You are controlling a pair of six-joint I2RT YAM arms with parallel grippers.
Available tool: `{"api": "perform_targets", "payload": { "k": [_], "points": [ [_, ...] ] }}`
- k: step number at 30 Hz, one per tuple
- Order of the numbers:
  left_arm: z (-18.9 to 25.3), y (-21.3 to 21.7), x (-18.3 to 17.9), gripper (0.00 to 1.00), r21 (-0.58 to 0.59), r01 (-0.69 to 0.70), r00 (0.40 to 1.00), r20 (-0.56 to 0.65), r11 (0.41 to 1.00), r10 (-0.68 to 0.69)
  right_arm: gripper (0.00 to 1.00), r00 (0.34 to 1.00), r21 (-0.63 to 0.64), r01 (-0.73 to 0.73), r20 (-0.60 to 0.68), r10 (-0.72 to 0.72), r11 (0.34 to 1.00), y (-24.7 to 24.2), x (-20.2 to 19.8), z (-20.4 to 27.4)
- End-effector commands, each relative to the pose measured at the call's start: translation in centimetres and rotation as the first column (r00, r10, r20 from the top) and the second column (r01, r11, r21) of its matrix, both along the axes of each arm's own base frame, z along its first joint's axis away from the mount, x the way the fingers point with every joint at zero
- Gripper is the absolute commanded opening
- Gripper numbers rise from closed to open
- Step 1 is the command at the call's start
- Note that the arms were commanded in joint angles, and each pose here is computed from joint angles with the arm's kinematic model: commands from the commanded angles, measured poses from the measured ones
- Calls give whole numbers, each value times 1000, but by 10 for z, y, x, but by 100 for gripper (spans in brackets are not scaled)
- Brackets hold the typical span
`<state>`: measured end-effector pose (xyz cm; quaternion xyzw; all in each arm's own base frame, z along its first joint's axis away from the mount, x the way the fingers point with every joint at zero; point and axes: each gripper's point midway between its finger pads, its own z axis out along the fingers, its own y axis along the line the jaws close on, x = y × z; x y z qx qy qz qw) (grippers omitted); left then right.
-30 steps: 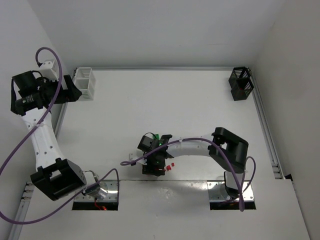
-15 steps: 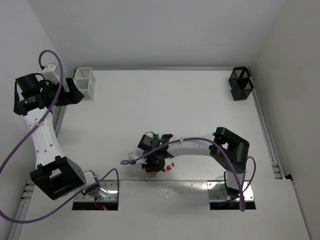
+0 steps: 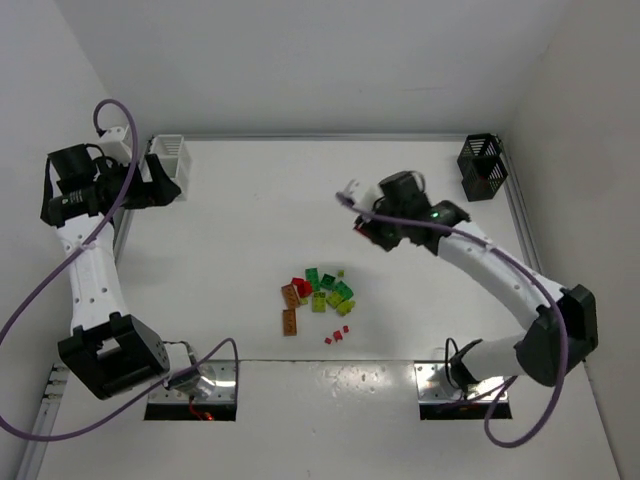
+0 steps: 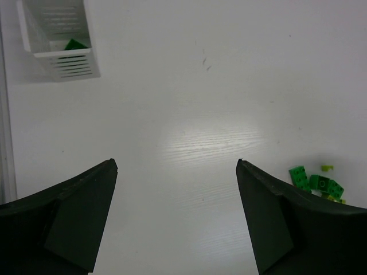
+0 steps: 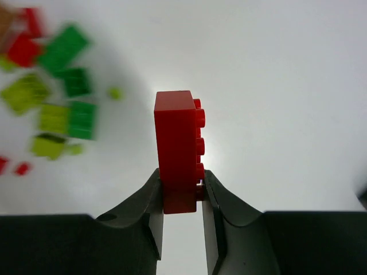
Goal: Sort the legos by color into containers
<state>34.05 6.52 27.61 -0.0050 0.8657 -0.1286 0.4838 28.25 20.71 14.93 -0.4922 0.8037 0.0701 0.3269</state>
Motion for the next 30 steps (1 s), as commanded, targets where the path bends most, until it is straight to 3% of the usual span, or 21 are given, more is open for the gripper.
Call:
{"api": "perform_targets", "payload": {
  "k": [1,5,8,10,12,14,18,22,30],
  "points": [
    [11,-15,12,91,-11,26,998,52,1000,-26,6,977,-47,205,61,-202,978,-80,45,17],
    [9,-28,19,91,-50,49,998,46,998,-46,6,881,-40,471,65,-468,881,-198,101,26],
    [6,-31,24,91,-54,43,998,44,998,-41,6,806,-32,591,79,-587,806,-267,146,37],
    [0,-31,25,91,-64,38,999,39,997,-36,6,776,-72,629,5,-631,774,-294,162,10],
    [-9,-36,25,91,-90,35,999,18,995,-33,6,738,-65,674,33,-674,735,-324,182,24],
    [-10,-36,24,91,-97,30,999,21,995,-28,6,717,-44,697,58,-695,716,-339,201,35],
    [-14,-36,26,92,-102,26,999,26,994,-24,6,677,-60,736,48,-734,675,-362,228,14],
    [-14,-35,26,92,-97,19,1000,24,995,-16,6,651,-60,758,12,-759,649,-370,240,2],
    [-17,-37,28,92,-101,27,1000,15,995,-26,9,611,-49,792,57,-790,609,-384,261,-4]
  ]
}}
